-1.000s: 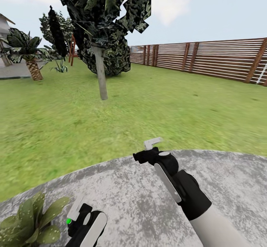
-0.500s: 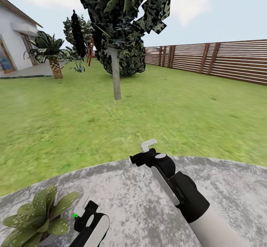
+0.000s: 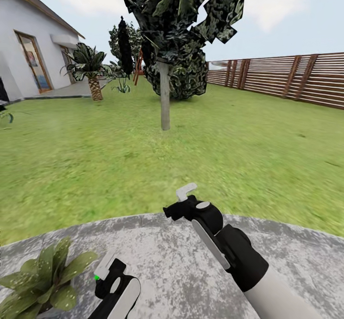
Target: Pick up the pesticide atomizer in the garden and spray insectifuge to fully cover both potted plants in the garden.
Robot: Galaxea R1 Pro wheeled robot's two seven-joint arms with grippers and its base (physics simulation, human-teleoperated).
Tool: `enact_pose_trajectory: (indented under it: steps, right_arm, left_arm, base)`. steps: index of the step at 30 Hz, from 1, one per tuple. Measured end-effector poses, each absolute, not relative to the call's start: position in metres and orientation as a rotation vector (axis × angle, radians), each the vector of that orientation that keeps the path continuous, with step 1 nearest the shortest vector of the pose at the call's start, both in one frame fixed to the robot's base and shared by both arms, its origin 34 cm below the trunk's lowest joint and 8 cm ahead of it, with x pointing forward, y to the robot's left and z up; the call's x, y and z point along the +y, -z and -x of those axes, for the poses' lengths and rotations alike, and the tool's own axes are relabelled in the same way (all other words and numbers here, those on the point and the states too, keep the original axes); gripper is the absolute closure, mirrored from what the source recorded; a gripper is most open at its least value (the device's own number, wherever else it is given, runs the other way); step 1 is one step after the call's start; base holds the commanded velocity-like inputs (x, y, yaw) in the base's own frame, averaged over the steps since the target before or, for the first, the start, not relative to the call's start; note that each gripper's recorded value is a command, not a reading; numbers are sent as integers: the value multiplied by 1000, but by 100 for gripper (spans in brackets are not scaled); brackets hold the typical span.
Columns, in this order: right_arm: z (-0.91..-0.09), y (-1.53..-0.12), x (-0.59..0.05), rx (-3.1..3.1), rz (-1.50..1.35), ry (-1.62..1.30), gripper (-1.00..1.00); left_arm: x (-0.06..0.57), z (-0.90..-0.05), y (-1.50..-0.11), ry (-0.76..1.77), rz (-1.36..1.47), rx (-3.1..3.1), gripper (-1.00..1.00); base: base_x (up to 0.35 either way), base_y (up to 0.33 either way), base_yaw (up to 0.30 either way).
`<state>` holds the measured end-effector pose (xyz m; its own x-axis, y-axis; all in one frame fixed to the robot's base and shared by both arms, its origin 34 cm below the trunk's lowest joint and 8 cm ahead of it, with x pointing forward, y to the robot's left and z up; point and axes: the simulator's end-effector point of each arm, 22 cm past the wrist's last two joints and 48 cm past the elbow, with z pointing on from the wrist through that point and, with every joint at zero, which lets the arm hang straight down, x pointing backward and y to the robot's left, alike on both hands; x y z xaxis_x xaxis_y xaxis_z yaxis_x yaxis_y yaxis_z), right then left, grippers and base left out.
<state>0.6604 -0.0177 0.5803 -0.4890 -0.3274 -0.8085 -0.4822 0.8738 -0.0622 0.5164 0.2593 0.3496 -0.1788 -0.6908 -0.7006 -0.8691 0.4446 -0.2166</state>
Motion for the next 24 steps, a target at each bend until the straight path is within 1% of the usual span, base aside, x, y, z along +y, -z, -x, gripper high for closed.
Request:
enact_pose_trajectory:
  steps: [6, 11, 19, 21, 24]
  right_arm:
    - [-657, -580, -11, 2122, 603, -225, -100]
    - [-650, -575, -10, 2157, 625, -217, -100]
    - [-636, -570, 9, 2141, 708, -219, -100]
    - [-636, -571, 10, 2137, 710, -221, -100]
    - [-637, -572, 11, 2130, 707, -224, -100]
  left_arm:
    - [260, -515, -349, -302, 1310, 1937, 100]
    - [250, -535, -375, -225, 1314, 1921, 100]
    - [248, -528, -360, -253, 1256, 2057, 100]
    - [261, -534, -372, -234, 1268, 2017, 100]
    - [308, -525, -383, -172, 1346, 1979, 100]
  base:
    - [152, -283, 75]
    - [15, -32, 251]
    - [0, -1, 270]
    - [0, 0, 270]
    - [0, 0, 270]
